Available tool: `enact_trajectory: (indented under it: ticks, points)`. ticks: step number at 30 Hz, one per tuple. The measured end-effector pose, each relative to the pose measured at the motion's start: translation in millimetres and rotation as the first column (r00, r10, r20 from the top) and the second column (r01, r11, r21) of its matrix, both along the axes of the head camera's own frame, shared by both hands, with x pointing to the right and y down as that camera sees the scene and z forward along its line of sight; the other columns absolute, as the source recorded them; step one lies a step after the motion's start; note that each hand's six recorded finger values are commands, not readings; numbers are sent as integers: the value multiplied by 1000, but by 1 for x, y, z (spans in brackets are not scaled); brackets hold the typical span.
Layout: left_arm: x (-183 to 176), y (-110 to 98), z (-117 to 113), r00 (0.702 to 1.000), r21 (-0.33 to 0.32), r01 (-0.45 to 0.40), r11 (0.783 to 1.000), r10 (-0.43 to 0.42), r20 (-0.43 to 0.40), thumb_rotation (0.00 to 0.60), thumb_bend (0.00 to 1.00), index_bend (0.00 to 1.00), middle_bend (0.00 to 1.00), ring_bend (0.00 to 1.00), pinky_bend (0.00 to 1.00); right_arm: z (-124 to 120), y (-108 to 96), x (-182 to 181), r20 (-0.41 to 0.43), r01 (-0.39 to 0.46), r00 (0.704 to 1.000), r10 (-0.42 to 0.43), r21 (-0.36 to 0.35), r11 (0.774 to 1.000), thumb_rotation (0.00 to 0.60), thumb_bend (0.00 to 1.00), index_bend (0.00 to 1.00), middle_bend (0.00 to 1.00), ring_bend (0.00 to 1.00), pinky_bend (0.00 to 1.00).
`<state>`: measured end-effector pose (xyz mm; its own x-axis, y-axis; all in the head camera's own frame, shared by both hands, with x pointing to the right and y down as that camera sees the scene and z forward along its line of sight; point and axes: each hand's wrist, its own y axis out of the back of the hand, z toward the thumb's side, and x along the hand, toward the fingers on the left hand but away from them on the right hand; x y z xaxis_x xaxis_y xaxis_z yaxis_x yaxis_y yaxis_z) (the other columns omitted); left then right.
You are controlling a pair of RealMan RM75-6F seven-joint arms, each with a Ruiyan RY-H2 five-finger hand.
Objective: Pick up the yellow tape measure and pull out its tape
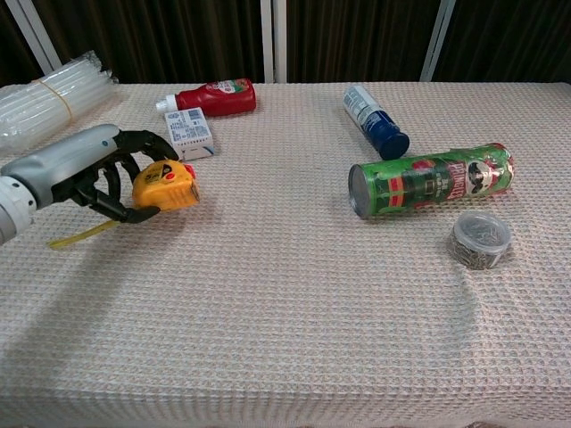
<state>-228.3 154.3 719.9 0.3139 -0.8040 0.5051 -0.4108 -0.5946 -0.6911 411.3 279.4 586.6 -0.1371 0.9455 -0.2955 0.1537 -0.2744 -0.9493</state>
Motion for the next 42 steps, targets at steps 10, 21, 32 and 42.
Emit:
enact_trajectory:
  ticks: [10, 21, 32, 42]
  points:
    - [57, -8, -39, 954, 40, 131, 991, -115, -278, 600, 340, 536, 538, 495, 578, -8, -38, -59, 141, 94, 984, -109, 103, 990, 600, 170, 0, 0, 0, 0]
    - [112, -13, -53, 901, 2, 153, 988, -139, -410, 600, 341, 541, 546, 499, 578, -4, -101, -177, 332, 189, 911, -243, 186, 964, 600, 174, 151, 12, 0, 0]
    - [129, -13, -53, 884, -32, 160, 987, -158, -441, 600, 349, 543, 547, 499, 578, 27, -125, -244, 419, 206, 867, -269, 191, 960, 600, 173, 179, 20, 0, 0]
    - [129, -14, -54, 892, -26, 167, 986, -162, -423, 600, 373, 548, 551, 501, 580, 32, -130, -260, 447, 206, 850, -279, 206, 957, 600, 174, 179, 22, 0, 0]
